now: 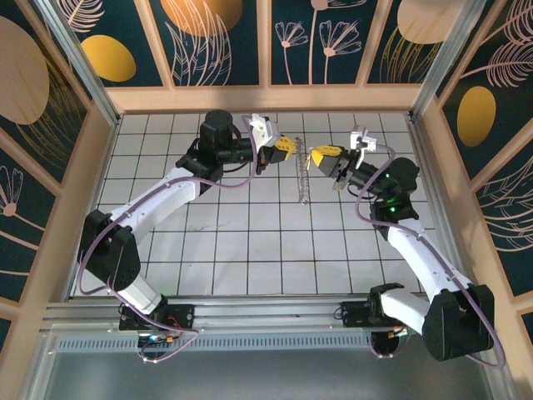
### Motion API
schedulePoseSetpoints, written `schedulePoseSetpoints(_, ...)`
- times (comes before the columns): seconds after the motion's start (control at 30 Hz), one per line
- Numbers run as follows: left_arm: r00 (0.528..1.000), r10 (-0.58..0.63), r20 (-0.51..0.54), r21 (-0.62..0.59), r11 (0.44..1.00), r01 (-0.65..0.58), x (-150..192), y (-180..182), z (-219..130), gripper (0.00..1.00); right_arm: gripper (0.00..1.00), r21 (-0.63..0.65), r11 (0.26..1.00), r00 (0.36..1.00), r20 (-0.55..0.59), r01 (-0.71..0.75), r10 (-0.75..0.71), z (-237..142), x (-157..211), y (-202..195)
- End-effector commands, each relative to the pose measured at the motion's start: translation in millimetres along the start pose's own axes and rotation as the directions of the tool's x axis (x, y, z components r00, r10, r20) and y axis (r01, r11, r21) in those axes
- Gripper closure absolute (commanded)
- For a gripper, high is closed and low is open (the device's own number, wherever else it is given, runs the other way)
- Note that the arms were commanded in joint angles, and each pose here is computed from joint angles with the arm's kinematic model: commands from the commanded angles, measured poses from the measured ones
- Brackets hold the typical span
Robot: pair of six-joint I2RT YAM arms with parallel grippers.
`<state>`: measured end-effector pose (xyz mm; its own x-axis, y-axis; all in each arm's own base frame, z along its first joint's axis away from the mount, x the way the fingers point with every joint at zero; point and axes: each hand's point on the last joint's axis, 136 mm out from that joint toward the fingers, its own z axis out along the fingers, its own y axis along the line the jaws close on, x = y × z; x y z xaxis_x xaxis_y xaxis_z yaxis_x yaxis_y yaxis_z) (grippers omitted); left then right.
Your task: Put the keys on the keyring
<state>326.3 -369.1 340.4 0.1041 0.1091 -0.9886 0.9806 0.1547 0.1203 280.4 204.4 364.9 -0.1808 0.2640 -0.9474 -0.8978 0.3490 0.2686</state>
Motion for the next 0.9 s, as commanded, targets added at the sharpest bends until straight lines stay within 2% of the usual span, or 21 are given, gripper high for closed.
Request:
schedulePoseSetpoints(0.0,0.993,0.079,0.086,-0.003,0.997,-0.079,-42.2,-6.4,-10.1,1.00,1.00,-0.038,0.996,0.997,0.020,0.075,-0.074,5.9,-13.5,9.7)
schedulePoseSetpoints(0.87,0.990,0.087,0.108,0.025,0.996,-0.090,-51.2,-19.0,-11.1,1.00,1.00,-0.064,0.996,0.998,-0.001,0.068,-0.068,25.6,-10.3,7.7)
